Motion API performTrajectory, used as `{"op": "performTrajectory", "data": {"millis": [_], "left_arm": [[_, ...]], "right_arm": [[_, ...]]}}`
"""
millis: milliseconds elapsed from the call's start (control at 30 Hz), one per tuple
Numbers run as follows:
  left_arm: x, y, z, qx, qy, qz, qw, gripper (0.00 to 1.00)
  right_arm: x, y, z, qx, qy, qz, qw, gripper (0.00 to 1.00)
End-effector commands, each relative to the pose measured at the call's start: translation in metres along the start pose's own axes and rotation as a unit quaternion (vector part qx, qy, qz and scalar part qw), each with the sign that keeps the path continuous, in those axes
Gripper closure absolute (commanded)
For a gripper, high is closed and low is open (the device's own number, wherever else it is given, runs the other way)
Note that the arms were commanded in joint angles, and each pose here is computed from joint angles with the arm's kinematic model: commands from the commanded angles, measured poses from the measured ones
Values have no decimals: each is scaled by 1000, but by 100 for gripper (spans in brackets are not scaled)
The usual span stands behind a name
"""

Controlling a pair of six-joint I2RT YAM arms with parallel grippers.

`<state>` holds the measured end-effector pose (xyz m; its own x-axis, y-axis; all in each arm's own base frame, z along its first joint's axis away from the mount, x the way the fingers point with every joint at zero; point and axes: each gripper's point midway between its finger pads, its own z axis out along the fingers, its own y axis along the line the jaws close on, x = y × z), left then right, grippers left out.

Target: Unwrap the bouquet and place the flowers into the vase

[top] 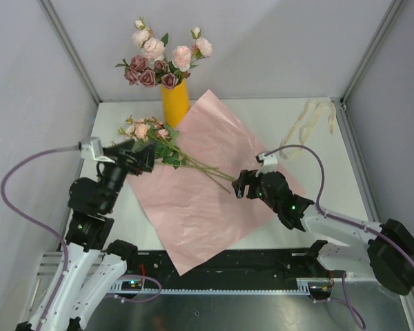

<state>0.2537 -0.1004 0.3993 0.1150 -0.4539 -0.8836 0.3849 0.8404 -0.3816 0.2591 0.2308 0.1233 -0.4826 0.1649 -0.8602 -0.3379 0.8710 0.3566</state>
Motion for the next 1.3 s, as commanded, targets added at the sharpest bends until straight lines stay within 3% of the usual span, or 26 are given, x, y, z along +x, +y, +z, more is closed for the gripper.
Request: {"op": "performTrajectory", "data": {"millis": [0, 167, 333, 500, 633, 833, 1267], "left_arm": [[102, 20, -32, -18, 136, -82, 987, 5], [145, 44, -58, -54, 188, -67, 978, 1], [152, 55, -70, -80, 205, -52, 974, 0], [149, 77, -80, -141, 194, -39, 970, 1], [130, 82, -86, -162, 144, -53, 975, 1], [124, 77, -89, -153, 128, -62, 978, 2], [136, 68, -90, -129, 149, -85, 977, 6]], "right_arm": [[-26, 16, 20, -18, -1, -61, 998, 23], [-26, 38, 53, -54, 41, -97, 993, 30], [-13, 37, 96, -41, 89, -131, 987, 50], [6, 31, 126, -54, 142, -133, 979, 50], [16, 24, 141, -55, 166, -128, 976, 50], [28, 14, 156, -42, 188, -145, 971, 50], [39, 15, 157, -70, 205, -177, 960, 70]]}}
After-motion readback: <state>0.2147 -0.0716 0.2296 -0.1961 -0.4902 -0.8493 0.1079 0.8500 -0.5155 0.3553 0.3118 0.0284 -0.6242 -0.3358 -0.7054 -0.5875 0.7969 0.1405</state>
